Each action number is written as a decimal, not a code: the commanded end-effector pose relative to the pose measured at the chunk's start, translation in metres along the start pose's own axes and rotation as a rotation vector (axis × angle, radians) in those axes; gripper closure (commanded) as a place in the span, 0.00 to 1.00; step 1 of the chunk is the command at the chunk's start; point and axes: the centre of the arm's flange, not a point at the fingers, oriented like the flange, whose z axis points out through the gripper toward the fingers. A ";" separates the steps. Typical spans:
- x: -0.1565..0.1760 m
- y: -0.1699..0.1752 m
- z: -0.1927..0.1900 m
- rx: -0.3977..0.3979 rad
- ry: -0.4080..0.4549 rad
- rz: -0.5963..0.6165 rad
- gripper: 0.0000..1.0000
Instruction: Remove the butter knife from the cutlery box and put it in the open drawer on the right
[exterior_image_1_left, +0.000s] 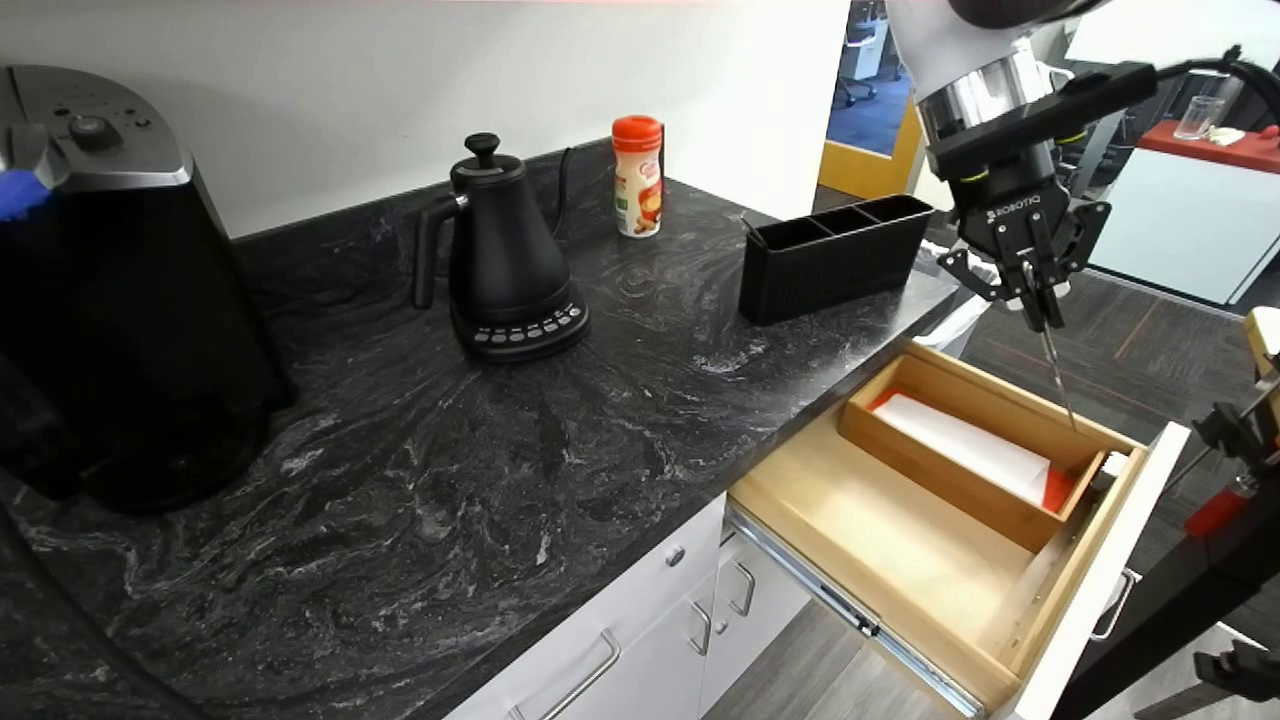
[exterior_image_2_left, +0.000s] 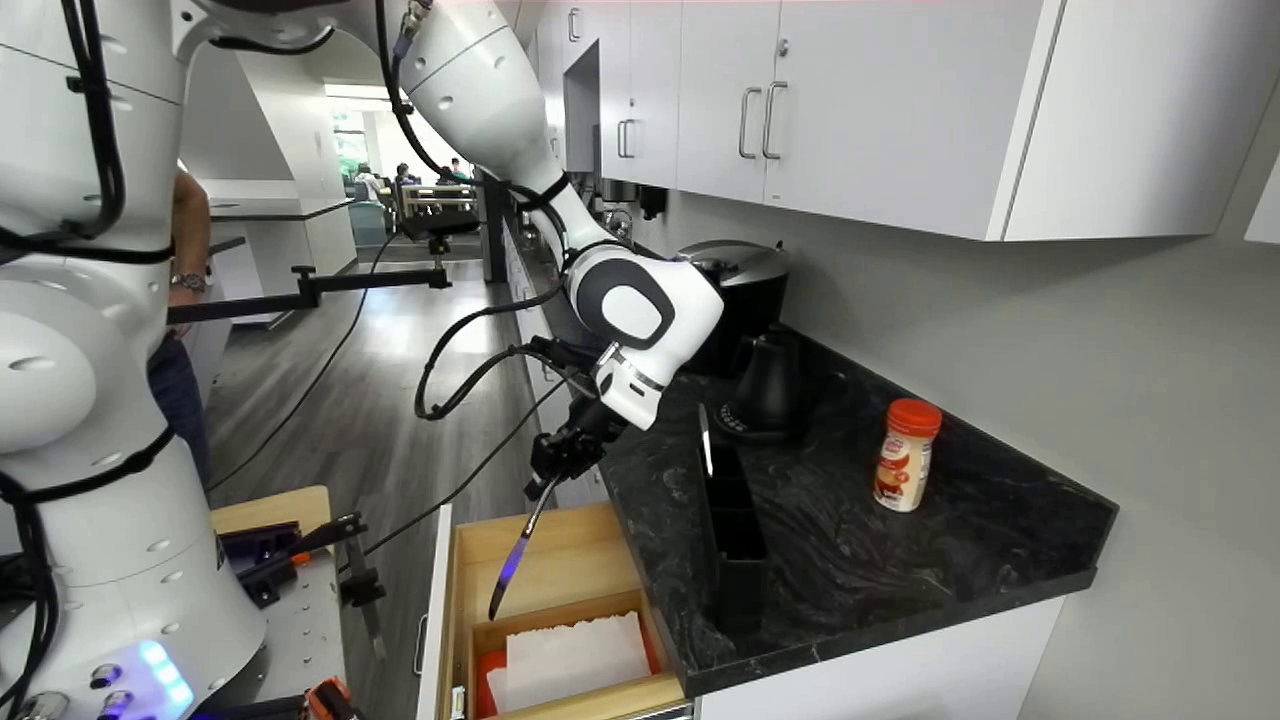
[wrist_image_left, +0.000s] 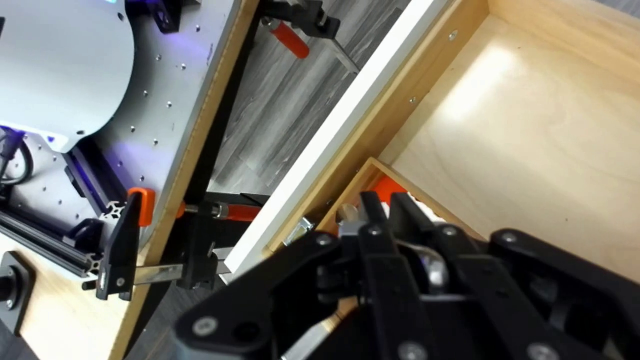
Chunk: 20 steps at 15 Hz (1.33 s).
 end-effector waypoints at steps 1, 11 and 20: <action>-0.004 0.016 0.022 -0.010 0.007 0.063 0.97; 0.062 0.037 0.022 -0.024 0.100 0.153 0.97; 0.091 0.004 0.036 -0.001 0.012 0.196 0.97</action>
